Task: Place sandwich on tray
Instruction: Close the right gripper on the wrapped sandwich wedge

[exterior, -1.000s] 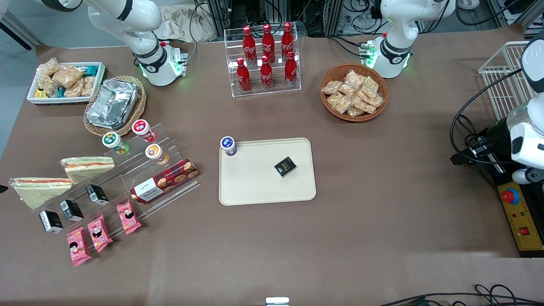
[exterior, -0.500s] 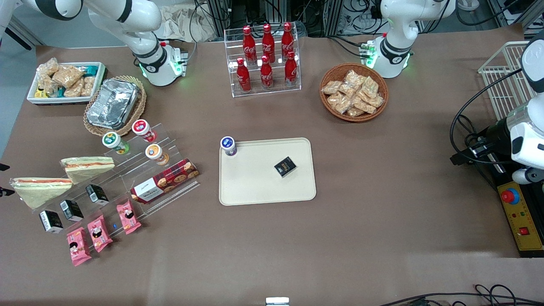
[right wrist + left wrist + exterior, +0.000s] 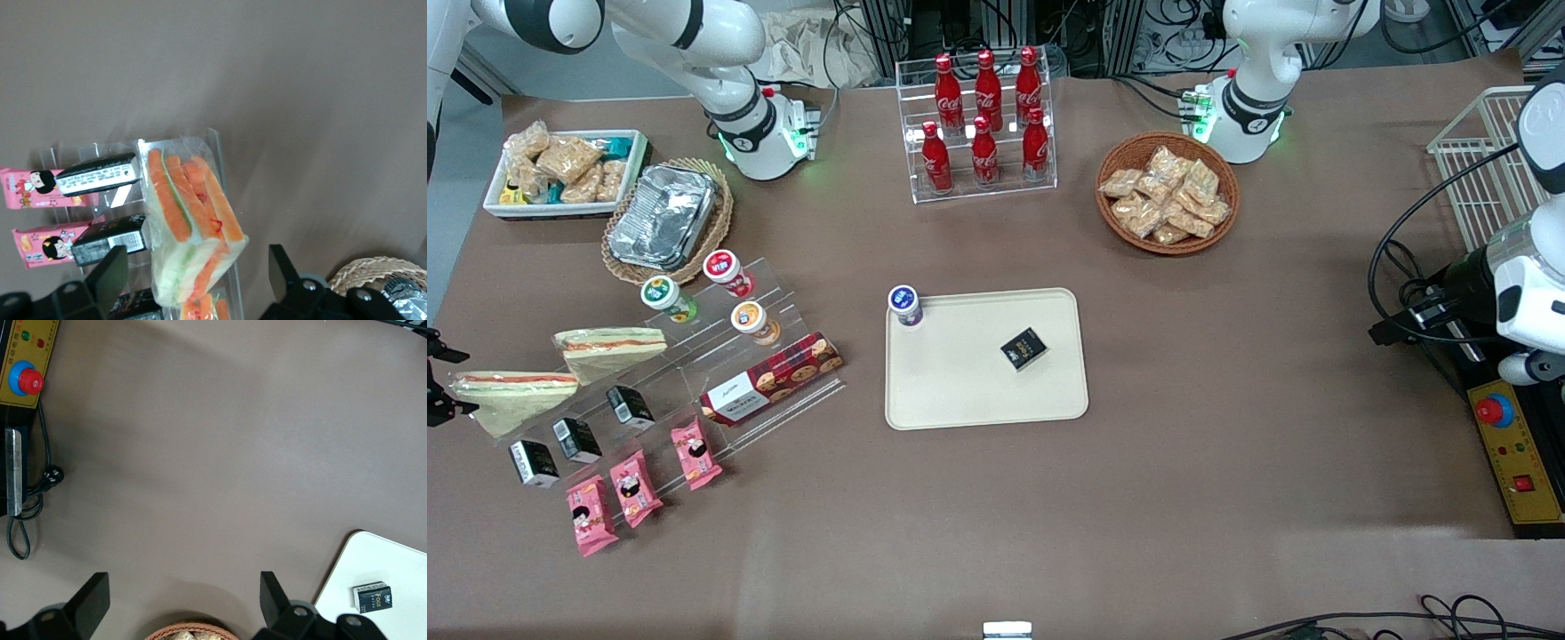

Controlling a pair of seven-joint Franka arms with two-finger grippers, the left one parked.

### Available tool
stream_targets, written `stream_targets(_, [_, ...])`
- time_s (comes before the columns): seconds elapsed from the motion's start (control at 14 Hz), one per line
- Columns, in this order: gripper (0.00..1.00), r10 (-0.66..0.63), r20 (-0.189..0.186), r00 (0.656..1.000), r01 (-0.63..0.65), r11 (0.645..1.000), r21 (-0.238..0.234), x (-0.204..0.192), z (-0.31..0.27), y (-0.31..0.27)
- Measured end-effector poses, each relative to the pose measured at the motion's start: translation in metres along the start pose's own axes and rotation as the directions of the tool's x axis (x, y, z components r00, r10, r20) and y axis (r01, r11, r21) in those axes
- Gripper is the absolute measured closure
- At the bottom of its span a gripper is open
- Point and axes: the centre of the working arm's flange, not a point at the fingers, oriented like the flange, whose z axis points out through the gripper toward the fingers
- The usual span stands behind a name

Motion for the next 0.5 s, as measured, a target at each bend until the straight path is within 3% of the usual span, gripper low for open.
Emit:
stream_targets(0.29, [0.06,0.008,-0.027,1.000,-0.007,1.000,0.023,0.0040,-0.0015,-0.0014])
stream_targets(0.5, [0.06,0.024,-0.019,1.000,-0.023,0.998,0.055,0.0052,0.0048,-0.0039])
